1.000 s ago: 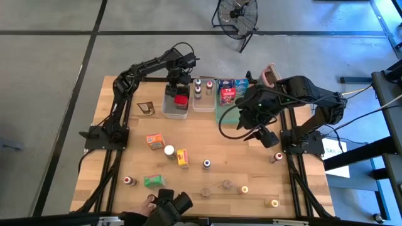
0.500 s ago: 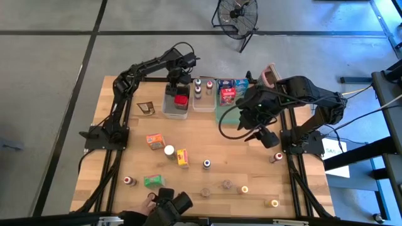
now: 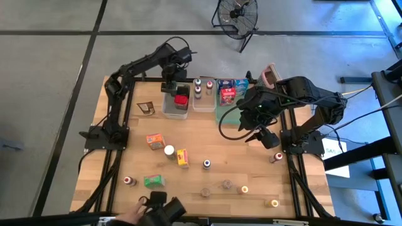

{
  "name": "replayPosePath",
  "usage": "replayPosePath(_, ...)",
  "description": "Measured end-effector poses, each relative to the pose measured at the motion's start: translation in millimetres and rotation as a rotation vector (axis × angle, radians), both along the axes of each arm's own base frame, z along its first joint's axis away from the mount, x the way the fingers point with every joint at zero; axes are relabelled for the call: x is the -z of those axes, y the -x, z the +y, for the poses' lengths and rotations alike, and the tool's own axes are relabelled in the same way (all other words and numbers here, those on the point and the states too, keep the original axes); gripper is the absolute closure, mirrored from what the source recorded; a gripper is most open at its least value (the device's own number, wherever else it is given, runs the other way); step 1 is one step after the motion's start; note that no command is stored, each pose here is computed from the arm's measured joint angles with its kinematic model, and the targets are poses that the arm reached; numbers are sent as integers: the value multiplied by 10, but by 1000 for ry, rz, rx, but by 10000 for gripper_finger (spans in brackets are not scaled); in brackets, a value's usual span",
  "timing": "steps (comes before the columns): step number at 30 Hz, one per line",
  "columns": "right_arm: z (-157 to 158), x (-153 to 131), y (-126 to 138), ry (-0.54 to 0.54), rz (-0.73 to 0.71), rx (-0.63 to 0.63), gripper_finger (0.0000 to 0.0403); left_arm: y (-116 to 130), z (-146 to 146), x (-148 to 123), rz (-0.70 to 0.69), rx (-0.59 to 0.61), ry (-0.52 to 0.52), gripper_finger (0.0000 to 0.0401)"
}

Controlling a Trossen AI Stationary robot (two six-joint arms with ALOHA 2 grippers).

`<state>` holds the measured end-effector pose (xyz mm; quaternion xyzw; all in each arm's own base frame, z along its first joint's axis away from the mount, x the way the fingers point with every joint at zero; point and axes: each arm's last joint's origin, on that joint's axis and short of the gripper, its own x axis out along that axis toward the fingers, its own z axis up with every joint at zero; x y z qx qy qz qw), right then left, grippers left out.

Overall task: Pick & Place Kitchen Items
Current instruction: Put the left red food coloring bottle into the transparent bin

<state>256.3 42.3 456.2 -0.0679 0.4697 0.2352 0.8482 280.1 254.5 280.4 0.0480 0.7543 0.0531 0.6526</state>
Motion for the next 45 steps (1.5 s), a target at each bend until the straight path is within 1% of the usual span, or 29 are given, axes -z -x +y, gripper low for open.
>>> replayPosePath(3,0,1,2,-2,3,4,179,85,-128,-220,-61,-10,16,102)
replayPosePath(6,-5,1,0,1,1,0,179,175,-300,-479,-157,24,36,102)
replayPosePath(12,-23,-10,-21,6,-27,-5,179,337,-725,-961,-361,79,40,102)
replayPosePath(16,-11,-18,-31,1,-41,-11,179,415,-997,-1176,-464,85,55,102)
replayPosePath(19,13,-26,-35,-28,-48,-32,179,461,-1174,-1291,-518,67,67,102)
replayPosePath(24,79,-14,-69,-56,-43,-36,179,499,-1429,-1408,-576,19,98,102)
replayPosePath(30,214,44,-142,-84,-6,-28,179,471,-1643,-1441,-587,-37,139,102)
replayPosePath(38,445,103,-186,-122,42,-27,179,409,-1931,-1426,-547,54,192,101)
replayPosePath(42,561,86,-184,-156,32,-21,179,389,-2014,-1421,-536,54,193,90)
replayPosePath(45,657,74,-173,-156,12,-24,179,366,-2066,-1412,-531,56,200,76)
